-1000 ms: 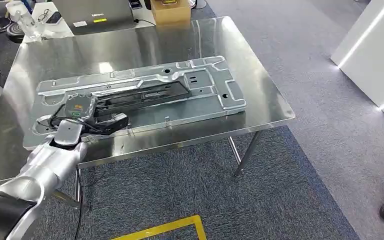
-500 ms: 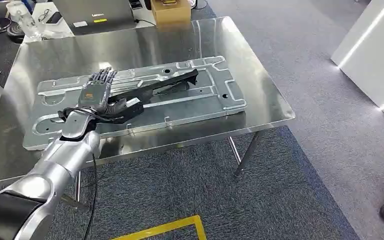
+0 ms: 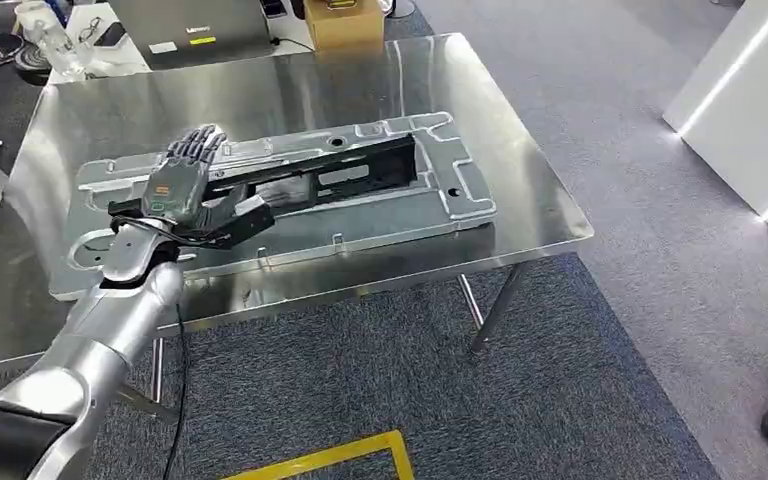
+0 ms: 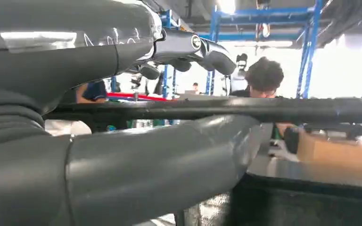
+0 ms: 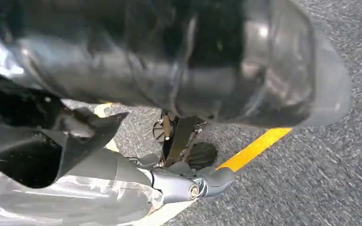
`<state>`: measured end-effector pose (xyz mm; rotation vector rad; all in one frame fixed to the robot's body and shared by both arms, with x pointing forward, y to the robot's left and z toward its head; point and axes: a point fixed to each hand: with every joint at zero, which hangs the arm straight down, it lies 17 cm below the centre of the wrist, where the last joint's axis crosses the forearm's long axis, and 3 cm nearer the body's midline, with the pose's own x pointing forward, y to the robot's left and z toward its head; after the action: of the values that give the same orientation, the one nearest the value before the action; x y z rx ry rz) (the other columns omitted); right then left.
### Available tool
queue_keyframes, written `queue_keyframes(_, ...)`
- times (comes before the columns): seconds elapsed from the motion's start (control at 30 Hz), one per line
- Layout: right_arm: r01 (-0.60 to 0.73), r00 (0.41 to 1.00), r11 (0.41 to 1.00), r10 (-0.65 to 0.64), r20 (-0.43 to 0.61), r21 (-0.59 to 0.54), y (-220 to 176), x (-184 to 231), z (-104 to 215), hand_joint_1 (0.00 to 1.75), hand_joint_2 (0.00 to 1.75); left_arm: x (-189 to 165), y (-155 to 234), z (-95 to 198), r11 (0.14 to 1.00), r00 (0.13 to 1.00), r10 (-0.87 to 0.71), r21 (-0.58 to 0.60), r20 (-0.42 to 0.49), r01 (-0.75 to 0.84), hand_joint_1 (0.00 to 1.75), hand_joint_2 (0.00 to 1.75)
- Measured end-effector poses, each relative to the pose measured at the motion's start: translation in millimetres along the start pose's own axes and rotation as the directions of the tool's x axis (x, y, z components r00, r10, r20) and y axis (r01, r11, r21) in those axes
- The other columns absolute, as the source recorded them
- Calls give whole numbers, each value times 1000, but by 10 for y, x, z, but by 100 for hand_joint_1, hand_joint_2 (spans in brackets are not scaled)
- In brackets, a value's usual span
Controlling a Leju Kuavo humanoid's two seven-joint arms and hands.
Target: Take the parts from the cabinet and place them on the table.
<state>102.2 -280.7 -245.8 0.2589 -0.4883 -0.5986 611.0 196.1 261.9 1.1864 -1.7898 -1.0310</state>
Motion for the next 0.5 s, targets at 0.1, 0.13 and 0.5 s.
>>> queue_keyframes(0.1,-5,1000,1000,5,-17,-3,-7,-24,-3,0,0,85,129,-21,999,1000,-8,49,21,7,0,0)
queue_keyframes(0.13,-7,1000,1000,7,-26,-6,-13,-39,-4,0,0,115,151,-33,998,1000,-12,56,20,11,0,0)
queue_keyframes(0.5,-14,999,1000,13,-36,-16,-52,-42,-2,0,0,288,141,-10,998,1000,8,67,27,-10,0,0)
